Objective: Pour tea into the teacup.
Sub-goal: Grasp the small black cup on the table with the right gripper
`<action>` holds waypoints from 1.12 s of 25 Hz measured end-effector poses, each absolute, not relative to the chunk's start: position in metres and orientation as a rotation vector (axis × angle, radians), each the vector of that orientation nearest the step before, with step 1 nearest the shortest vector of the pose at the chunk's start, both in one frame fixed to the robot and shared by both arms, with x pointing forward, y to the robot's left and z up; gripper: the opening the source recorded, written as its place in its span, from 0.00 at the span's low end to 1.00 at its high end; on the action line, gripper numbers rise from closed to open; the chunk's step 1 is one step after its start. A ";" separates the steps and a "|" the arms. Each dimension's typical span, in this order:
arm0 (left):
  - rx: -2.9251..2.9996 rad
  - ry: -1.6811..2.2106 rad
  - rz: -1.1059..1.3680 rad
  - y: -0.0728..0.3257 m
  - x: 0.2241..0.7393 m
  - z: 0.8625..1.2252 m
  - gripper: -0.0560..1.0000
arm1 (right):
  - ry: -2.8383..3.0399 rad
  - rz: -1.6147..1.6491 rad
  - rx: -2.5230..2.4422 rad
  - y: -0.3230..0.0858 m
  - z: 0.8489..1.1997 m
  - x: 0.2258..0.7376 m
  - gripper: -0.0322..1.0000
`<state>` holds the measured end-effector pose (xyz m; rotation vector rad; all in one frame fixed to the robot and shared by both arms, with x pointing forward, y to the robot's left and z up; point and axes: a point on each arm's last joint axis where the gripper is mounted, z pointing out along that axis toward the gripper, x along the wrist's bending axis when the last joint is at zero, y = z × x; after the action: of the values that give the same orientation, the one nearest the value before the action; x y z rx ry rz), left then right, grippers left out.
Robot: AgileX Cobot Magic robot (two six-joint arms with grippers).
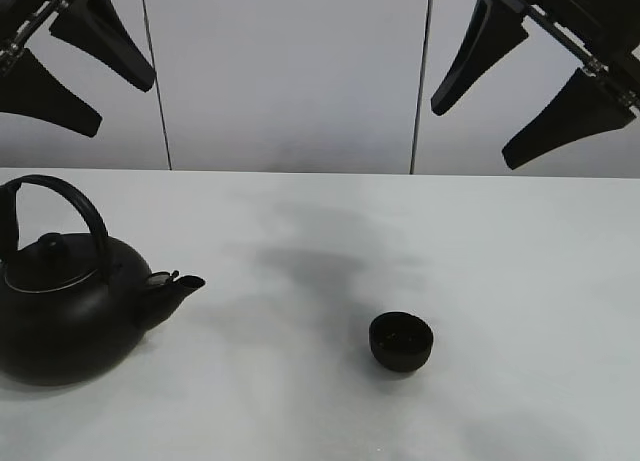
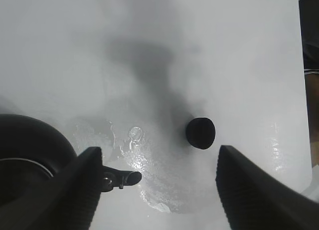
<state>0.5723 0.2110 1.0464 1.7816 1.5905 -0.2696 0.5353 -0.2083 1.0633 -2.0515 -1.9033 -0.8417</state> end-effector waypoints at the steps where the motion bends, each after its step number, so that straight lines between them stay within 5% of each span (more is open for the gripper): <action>1: 1.782 1.590 -0.270 0.211 0.572 1.046 0.51 | -1.903 -0.844 -2.053 -0.208 1.063 0.536 0.47; 15: 1.782 1.590 -0.270 0.211 0.572 1.046 0.51 | -2.372 -0.724 -1.792 -0.215 1.087 0.534 0.50; 28: 1.781 1.591 -0.269 0.211 0.572 1.046 0.51 | -3.000 -0.382 -1.405 -0.158 1.080 0.514 0.55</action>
<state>0.5724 0.2110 1.0464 1.7812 1.5906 -0.2686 0.5136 -0.1581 1.0803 -1.4053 -2.9996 -0.3823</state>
